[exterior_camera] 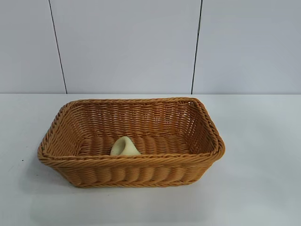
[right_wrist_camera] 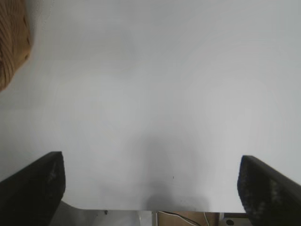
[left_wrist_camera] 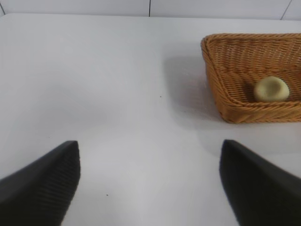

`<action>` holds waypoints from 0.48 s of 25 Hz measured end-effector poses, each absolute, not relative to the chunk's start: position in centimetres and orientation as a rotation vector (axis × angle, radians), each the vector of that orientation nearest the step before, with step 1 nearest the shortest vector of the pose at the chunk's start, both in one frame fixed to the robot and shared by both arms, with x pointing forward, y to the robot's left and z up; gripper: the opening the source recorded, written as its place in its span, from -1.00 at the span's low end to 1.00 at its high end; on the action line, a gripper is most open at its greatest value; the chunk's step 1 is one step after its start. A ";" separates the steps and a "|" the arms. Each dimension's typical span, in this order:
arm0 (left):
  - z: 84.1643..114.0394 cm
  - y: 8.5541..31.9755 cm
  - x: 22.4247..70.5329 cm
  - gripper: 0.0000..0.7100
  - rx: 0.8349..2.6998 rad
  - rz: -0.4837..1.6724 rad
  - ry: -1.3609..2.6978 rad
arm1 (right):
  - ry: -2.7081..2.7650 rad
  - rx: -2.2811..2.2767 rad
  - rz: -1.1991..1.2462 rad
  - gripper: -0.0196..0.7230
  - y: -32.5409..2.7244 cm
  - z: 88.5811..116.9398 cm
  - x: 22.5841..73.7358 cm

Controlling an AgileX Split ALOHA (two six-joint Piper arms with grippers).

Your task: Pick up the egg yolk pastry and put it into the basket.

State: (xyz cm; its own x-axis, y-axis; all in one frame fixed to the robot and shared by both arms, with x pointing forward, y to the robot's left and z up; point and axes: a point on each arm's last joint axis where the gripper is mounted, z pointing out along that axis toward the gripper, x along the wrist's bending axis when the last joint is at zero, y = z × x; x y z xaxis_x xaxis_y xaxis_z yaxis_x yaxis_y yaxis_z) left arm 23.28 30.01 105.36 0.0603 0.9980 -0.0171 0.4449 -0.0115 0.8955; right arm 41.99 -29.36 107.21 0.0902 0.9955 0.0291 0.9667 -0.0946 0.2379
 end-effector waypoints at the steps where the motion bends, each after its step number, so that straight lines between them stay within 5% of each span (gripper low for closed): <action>1: 105.4 30.0 23.3 0.70 1.566 0.905 1.490 | 1.984 2.179 0.308 0.92 -29.4 107.0 40.8; 12: 105.4 30.0 23.3 0.70 1.566 0.905 1.490 | 1.848 1.905 0.633 0.92 -29.6 103.7 31.3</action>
State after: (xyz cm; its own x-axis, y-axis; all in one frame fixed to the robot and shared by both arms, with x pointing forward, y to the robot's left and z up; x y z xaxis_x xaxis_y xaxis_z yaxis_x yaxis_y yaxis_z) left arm 23.28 30.01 105.36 0.0603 0.9980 -0.0171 0.4449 -0.0115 0.8955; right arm 31.27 -29.61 103.69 0.0179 0.9991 0.0385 0.8128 -0.0369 0.5813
